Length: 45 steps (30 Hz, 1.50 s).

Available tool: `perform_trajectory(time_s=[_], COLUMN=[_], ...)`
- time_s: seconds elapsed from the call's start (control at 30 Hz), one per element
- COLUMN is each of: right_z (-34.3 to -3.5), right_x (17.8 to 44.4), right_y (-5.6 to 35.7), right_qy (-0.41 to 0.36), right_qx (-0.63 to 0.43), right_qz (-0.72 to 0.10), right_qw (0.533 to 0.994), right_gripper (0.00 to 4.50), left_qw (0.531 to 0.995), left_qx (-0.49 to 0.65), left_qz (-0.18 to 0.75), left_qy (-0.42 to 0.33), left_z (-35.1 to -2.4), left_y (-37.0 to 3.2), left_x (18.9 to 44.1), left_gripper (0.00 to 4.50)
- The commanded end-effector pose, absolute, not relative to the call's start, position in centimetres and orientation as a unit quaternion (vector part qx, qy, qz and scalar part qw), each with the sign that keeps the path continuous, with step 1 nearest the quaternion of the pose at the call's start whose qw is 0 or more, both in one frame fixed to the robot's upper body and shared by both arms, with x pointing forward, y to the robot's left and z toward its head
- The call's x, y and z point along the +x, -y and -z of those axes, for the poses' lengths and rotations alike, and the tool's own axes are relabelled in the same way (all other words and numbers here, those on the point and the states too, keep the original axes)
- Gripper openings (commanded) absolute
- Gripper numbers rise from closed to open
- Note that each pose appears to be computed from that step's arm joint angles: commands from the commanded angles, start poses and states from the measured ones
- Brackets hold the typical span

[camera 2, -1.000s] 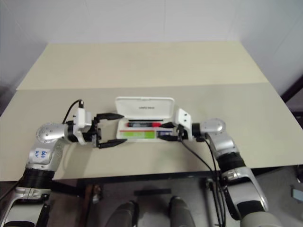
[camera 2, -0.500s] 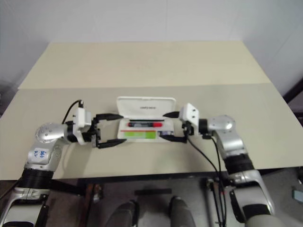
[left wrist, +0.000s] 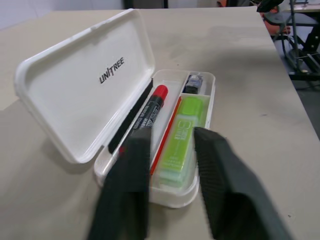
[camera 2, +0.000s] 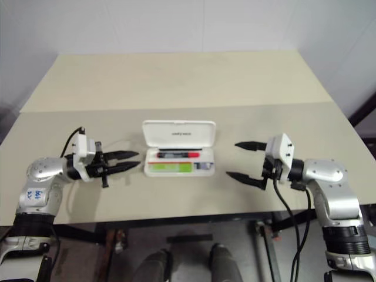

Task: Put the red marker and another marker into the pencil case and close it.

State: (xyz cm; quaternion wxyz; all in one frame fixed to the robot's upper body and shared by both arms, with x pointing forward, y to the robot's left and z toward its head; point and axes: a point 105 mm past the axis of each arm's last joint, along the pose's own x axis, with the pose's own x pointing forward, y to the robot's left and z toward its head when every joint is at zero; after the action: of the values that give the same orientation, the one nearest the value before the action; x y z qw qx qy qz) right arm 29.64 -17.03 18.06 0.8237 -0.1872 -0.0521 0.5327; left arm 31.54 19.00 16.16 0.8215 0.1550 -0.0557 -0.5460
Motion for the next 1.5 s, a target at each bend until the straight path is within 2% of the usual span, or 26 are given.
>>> perform_trajectory(time_s=[0.03,0.1,0.23,0.43,0.7,0.9,1.03,1.2,1.5], right_z=[-19.5,-19.6,-19.5,-19.4,-19.3,-19.1,-19.0,-18.6,-18.3], right_x=[29.3,29.3,29.3,29.2,29.0,28.7,28.6,28.4,28.3], right_y=[17.4,17.4,17.1,17.1,16.8,16.4,16.1,15.8,15.5], right_qy=[0.08,0.081,0.085,0.09,0.094,0.093,0.094,0.092,0.093], right_qx=[-0.205,-0.204,-0.205,-0.201,-0.2,-0.189,-0.183,-0.177,-0.168], right_qz=[-0.521,-0.52,-0.516,-0.507,-0.497,-0.491,-0.49,-0.488,-0.481], right_qw=[0.825,0.826,0.827,0.833,0.839,0.845,0.847,0.85,0.856], right_gripper=[4.5,4.5,4.5,4.5,4.5,4.5,4.5,4.5,4.5], left_qw=[0.839,0.845,0.909,0.943,0.952,0.946,0.928,0.887,0.824], left_qx=[0.168,0.166,0.138,0.102,0.092,0.078,0.07,0.065,0.15], left_qz=[0.514,0.503,0.382,0.309,0.289,0.305,0.35,0.432,0.531], left_qy=[0.067,0.072,0.089,0.076,0.051,0.077,0.11,0.151,0.126], left_z=[-16.7,-16.8,-17.6,-16.4,-15.7,-18.2,-19.5,-20.0,-17.8], left_y=[-20.4,-20.7,-23.4,-22.4,-20.1,-18.0,-15.9,-13.7,-13.1], left_x=[32.0,32.2,34.6,36.7,39.6,41.8,41.8,40.0,37.3], left_gripper=[0.11,0.05,0.05,0.05,0.05,0.05,0.05,0.05,0.05])
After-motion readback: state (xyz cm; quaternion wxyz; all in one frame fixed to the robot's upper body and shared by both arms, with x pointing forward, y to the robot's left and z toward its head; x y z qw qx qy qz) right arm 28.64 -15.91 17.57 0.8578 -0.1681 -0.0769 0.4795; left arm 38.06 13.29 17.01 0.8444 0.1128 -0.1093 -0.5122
